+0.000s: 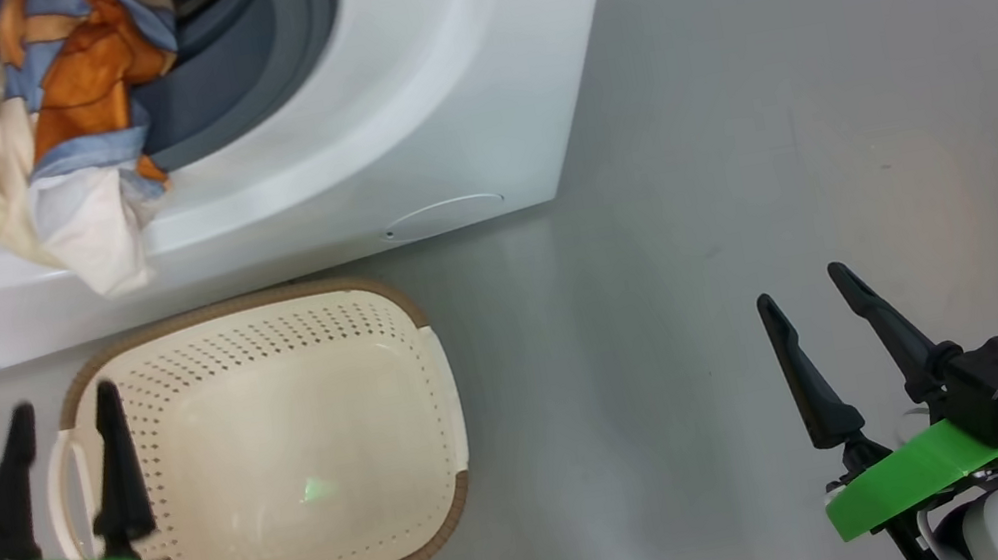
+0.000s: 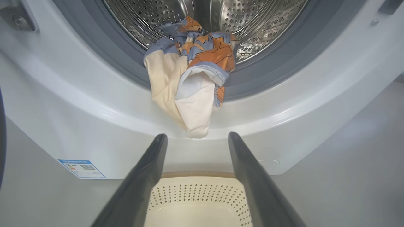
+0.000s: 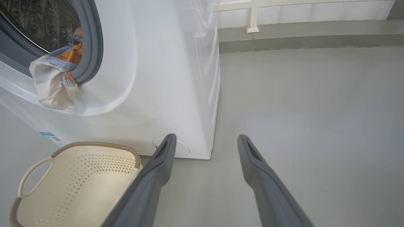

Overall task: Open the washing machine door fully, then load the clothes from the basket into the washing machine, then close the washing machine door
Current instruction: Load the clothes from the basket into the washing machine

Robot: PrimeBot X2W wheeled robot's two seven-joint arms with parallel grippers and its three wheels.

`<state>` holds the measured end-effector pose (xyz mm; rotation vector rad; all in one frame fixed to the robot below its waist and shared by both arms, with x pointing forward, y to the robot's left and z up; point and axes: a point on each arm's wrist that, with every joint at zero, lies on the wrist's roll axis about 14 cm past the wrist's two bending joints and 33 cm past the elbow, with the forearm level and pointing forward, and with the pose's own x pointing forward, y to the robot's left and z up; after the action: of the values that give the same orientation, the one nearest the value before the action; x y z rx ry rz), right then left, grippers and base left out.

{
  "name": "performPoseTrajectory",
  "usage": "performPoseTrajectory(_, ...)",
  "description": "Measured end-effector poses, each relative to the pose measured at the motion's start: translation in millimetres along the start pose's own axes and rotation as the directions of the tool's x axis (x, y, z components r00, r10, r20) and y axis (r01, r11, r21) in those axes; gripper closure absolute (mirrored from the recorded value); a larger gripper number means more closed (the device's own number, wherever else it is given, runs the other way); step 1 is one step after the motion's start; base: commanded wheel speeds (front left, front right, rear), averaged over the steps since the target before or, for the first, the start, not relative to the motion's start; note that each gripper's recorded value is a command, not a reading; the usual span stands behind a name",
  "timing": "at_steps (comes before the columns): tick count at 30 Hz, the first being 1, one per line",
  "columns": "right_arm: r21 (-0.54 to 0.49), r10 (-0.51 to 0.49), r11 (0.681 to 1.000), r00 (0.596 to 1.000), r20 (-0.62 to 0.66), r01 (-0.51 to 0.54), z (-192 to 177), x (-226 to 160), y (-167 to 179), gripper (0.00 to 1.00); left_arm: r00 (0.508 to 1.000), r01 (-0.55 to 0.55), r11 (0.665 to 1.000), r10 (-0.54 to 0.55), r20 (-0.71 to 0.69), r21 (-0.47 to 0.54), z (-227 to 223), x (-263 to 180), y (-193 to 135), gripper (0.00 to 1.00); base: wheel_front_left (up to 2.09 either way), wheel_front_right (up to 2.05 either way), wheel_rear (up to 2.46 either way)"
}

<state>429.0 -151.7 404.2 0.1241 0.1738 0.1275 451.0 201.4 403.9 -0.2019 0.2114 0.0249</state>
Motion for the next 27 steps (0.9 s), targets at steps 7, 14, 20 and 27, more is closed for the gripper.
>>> performPoseTrajectory(7,-0.002,-0.017,1.000,1.000,-0.015,0.017,-4.7,-3.1,-5.7,0.00,0.999,0.023,1.000,-0.023,0.025,-0.008,6.5,33.5,-8.8,0.00,0.00,0.00,0.00)
performPoseTrajectory(14,-0.006,-0.037,0.999,0.999,-0.023,0.037,-7.1,-6.6,-12.6,0.00,1.000,0.003,1.000,-0.003,0.007,0.021,2.1,63.0,0.4,0.00,0.00,0.00,0.00)
performPoseTrajectory(20,-0.011,-0.053,0.999,0.998,-0.033,0.053,-9.7,-9.8,-17.9,0.00,0.999,-0.014,0.999,0.015,-0.033,0.038,-11.7,82.5,7.5,0.00,0.00,0.00,0.00)
performPoseTrajectory(27,-0.016,-0.071,0.997,0.996,-0.045,0.070,-13.4,-12.1,-24.0,0.00,0.998,-0.032,0.997,0.036,-0.059,0.068,-22.3,102.3,17.8,0.00,0.00,0.00,0.00)
